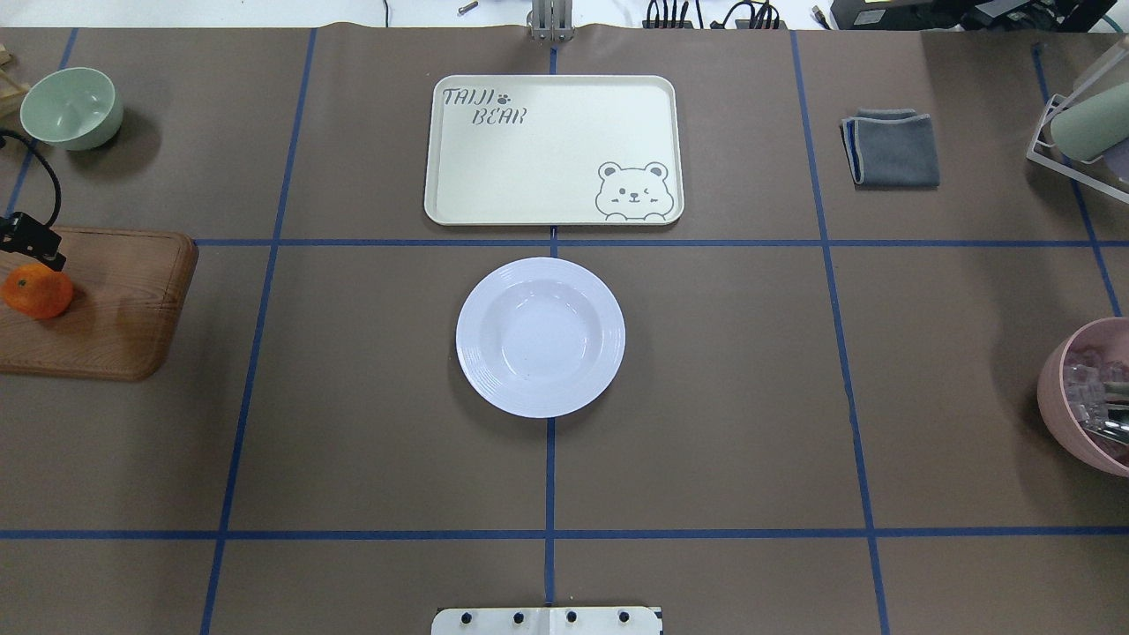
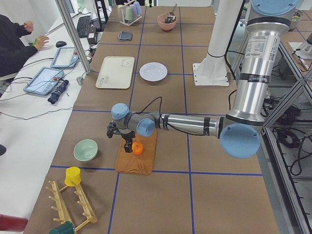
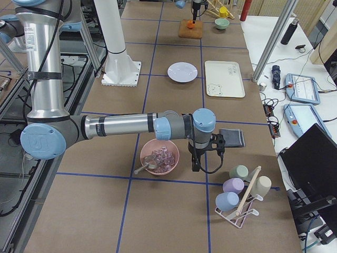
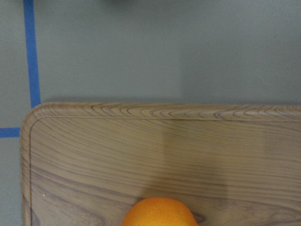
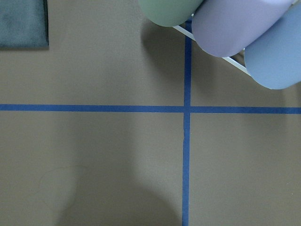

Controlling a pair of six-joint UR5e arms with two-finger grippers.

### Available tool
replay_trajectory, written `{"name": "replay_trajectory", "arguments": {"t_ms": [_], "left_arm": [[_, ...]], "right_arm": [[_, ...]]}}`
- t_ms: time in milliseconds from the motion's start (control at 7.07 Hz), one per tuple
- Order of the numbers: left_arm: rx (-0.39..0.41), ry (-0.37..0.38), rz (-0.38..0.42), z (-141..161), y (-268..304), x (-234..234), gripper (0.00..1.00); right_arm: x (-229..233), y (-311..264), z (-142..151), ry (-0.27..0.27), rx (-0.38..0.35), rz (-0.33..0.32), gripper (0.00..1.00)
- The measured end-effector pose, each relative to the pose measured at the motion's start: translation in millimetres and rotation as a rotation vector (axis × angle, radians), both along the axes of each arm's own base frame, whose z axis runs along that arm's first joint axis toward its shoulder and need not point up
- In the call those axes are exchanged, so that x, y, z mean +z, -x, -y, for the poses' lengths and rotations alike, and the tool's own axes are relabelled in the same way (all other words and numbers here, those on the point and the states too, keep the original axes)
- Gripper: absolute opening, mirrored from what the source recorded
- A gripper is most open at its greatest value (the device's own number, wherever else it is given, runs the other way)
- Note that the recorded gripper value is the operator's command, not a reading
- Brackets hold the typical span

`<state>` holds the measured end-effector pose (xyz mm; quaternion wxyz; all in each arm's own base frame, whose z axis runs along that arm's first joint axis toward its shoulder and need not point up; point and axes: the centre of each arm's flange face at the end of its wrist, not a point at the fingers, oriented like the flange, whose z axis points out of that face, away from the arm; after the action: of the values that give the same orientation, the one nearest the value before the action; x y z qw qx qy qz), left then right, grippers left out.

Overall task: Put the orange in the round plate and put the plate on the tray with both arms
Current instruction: 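Grasp the orange with the left gripper and lift it off the tray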

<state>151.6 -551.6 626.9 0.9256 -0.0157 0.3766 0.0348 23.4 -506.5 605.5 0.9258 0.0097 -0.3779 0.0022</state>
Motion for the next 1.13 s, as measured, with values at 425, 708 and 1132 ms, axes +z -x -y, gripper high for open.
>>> {"name": "replay_trajectory", "arguments": {"t_ms": [425, 708, 1132], "left_arm": [[0.025, 0.025, 0.011, -5.8, -10.7, 15.5, 0.99], [0.036, 0.034, 0.012, -8.2, -15.7, 20.2, 0.91], [0.058, 0.043, 0.012, -12.9, -28.8, 22.9, 0.0]], "right_arm": [[0.3, 0.1, -0.2, 0.002, 0.0, 0.001, 1.0], [0.9, 0.6, -0.5, 0.003, -0.001, 0.002, 1.0], [0.9, 0.4, -1.1, 0.003, -0.001, 0.004, 1.0]]}}
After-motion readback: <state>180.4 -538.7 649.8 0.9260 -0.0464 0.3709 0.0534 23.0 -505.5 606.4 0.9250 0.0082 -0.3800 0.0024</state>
